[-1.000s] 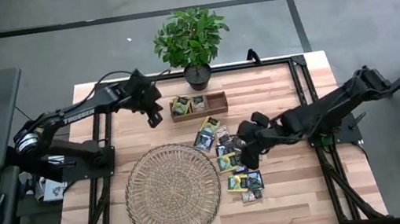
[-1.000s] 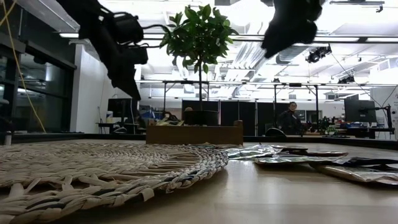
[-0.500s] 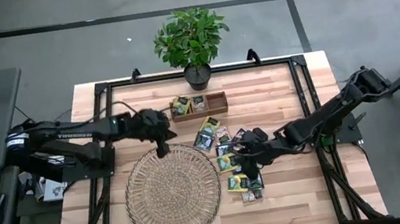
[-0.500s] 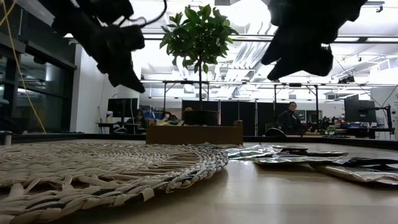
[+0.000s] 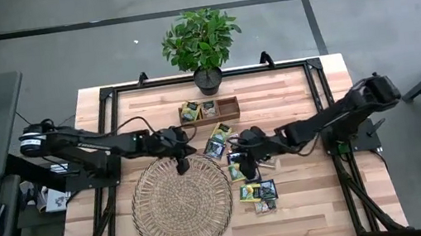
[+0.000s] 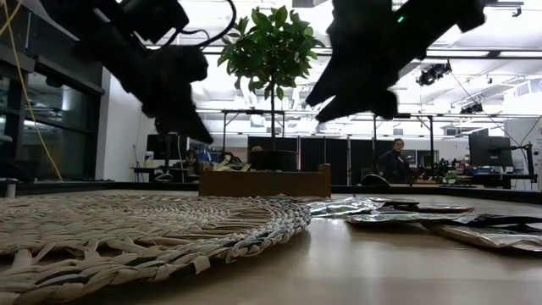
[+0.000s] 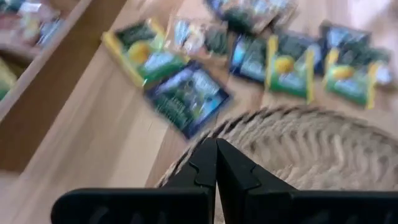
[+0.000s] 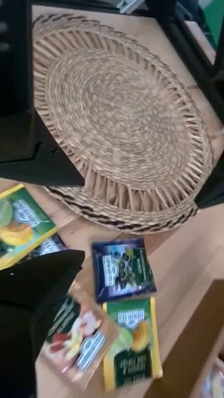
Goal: Pick & Place Tea
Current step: Put the blue tea bag into the right section of the wooden organizer
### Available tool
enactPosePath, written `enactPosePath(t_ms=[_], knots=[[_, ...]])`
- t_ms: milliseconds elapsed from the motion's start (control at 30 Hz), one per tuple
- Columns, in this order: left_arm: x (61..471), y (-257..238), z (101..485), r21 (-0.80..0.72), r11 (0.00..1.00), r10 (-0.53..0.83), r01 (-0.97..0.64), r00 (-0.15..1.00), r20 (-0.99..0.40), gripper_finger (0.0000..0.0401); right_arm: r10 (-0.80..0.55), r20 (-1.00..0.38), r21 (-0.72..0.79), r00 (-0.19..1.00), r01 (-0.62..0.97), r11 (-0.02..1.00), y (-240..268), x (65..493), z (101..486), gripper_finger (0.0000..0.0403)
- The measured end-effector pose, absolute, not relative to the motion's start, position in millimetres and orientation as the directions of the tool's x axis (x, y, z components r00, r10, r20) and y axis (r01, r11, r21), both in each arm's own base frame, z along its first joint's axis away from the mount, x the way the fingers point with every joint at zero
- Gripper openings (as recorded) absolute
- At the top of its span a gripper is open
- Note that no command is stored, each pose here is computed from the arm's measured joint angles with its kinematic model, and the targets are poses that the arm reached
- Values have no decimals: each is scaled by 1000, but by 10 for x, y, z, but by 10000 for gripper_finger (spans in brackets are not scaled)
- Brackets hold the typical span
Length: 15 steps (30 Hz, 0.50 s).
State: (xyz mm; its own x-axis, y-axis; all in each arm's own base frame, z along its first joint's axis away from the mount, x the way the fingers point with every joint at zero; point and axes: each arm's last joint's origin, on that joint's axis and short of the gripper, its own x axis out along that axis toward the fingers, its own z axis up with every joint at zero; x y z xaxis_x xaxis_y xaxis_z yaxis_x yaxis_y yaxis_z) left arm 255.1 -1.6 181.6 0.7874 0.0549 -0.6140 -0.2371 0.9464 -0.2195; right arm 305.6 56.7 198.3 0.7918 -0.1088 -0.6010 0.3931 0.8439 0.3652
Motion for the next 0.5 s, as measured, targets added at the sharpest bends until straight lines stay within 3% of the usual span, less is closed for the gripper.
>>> enactPosePath(t_ms=[200, 300, 433, 500], knots=[[2646, -10, 1683, -247, 926, 75, -286, 780, -621, 0, -127, -647, 296, 752, 401, 867, 452, 3257, 1772, 152], [2671, -11, 1634, -255, 923, 68, -288, 775, -629, 0, -103, -664, 272, 741, 369, 889, 406, 3357, 1692, 110], [2704, -9, 1633, -266, 923, 64, -279, 792, -607, 0, -85, -678, 265, 730, 351, 898, 361, 3440, 1634, 24], [2702, 25, 1627, -266, 918, 74, -293, 788, -611, 0, -95, -679, 251, 728, 353, 901, 343, 3451, 1626, 10]])
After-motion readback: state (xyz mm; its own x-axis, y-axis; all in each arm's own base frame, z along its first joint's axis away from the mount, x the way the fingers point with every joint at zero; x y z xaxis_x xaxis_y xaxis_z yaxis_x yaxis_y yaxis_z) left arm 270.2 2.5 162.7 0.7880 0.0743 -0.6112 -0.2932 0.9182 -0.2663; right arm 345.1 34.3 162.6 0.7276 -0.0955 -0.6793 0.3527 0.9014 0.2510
